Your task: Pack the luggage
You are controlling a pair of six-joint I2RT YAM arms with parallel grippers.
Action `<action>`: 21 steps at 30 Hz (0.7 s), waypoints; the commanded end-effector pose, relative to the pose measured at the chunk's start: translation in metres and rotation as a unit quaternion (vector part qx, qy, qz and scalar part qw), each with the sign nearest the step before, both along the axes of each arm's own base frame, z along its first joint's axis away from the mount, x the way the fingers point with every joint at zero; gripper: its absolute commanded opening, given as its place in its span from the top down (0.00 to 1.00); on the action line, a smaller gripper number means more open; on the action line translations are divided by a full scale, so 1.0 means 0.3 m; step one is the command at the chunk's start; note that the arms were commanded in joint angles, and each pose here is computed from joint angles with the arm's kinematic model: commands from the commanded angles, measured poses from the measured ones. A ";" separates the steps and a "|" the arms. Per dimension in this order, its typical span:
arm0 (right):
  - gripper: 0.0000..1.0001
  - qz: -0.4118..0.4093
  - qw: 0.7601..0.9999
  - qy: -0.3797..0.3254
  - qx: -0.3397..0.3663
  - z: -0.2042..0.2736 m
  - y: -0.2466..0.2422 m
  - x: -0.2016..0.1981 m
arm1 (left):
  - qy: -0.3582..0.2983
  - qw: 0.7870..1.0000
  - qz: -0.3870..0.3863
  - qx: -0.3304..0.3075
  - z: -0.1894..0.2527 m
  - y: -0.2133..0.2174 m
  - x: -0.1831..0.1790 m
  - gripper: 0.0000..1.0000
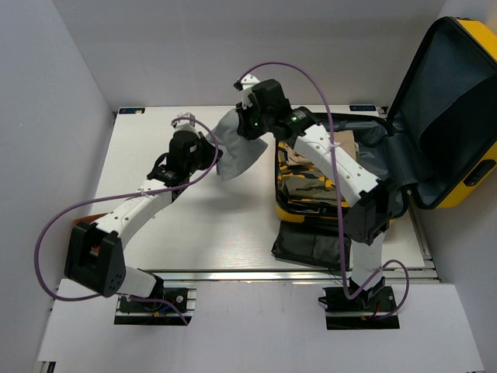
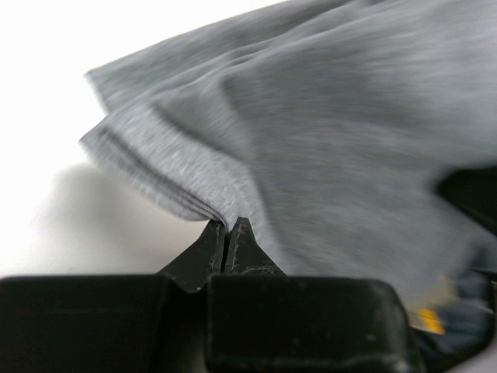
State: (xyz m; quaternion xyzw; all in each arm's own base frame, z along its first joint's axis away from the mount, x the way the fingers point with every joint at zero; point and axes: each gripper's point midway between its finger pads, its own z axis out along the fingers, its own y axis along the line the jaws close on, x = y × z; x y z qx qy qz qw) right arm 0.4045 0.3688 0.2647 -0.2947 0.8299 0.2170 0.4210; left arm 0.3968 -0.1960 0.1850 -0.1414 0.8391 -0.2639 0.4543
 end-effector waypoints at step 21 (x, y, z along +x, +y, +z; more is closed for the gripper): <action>1.00 -0.334 0.940 0.009 -0.065 -0.006 -0.905 0.188 | -0.118 0.956 -0.266 -0.038 0.304 -0.737 0.180 1.00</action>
